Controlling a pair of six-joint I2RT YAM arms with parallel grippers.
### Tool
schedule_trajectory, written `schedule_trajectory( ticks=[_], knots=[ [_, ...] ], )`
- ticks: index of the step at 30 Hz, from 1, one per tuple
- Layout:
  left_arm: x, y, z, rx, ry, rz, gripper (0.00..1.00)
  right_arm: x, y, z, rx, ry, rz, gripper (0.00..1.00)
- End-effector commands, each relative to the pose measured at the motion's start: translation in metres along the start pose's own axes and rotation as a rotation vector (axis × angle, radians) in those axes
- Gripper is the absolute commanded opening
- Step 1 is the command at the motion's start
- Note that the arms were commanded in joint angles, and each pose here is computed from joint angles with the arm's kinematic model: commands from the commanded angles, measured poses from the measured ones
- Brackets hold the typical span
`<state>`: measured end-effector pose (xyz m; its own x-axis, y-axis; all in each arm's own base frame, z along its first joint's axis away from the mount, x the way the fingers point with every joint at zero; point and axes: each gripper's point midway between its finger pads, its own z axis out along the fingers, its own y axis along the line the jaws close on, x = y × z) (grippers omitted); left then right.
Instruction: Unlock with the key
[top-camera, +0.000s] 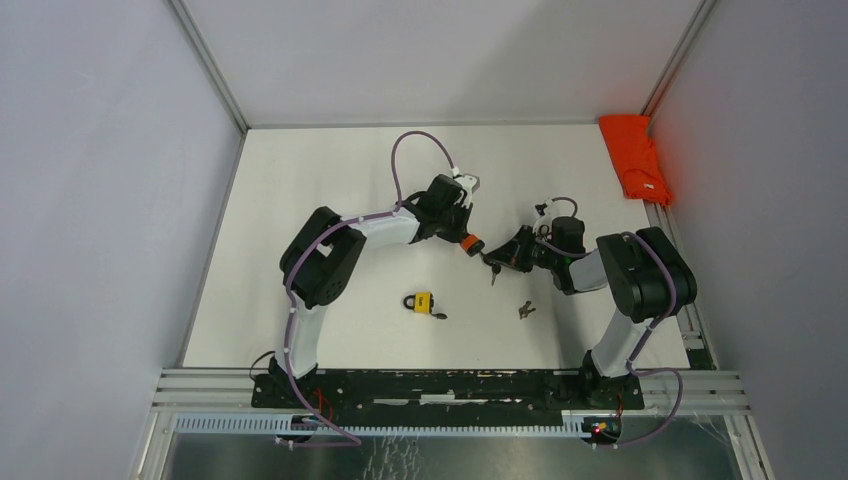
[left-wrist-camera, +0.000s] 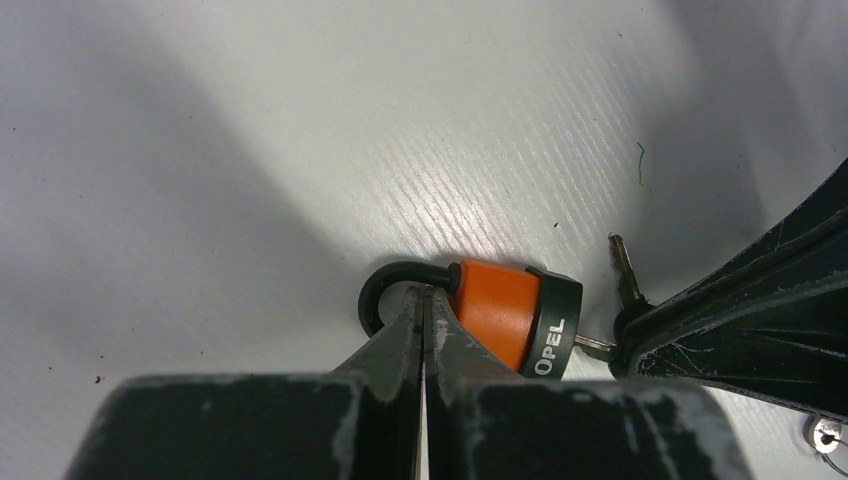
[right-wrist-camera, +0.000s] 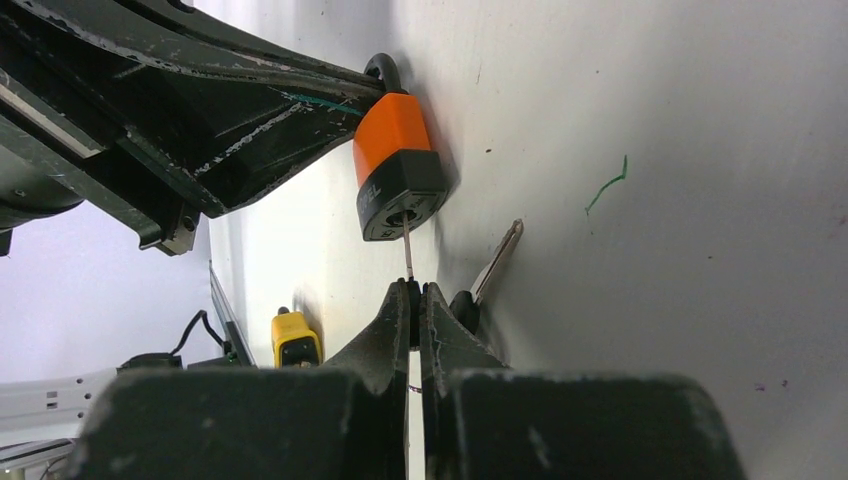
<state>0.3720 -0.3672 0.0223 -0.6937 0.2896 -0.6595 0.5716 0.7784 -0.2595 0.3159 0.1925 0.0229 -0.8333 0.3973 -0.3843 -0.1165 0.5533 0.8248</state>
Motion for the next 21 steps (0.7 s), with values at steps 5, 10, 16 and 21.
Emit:
schedule_trajectory(
  ticks=[5, 10, 16, 21],
  knots=[
    [0.060, -0.013, 0.009, 0.069, 0.166, 0.023, 0.02, -0.007, -0.012, 0.014, 0.055, -0.042, 0.051, 0.00],
    [0.062, -0.015, 0.009, 0.083, 0.168, 0.015, 0.02, -0.013, -0.004, 0.021, 0.032, -0.045, 0.047, 0.00],
    [0.063, -0.017, 0.010, 0.092, 0.170, 0.014, 0.02, -0.019, 0.002, 0.027, 0.013, -0.046, 0.045, 0.00],
    [0.062, -0.013, 0.009, 0.075, 0.170, 0.025, 0.02, -0.012, 0.000, 0.024, 0.016, -0.032, 0.046, 0.00]
  ],
)
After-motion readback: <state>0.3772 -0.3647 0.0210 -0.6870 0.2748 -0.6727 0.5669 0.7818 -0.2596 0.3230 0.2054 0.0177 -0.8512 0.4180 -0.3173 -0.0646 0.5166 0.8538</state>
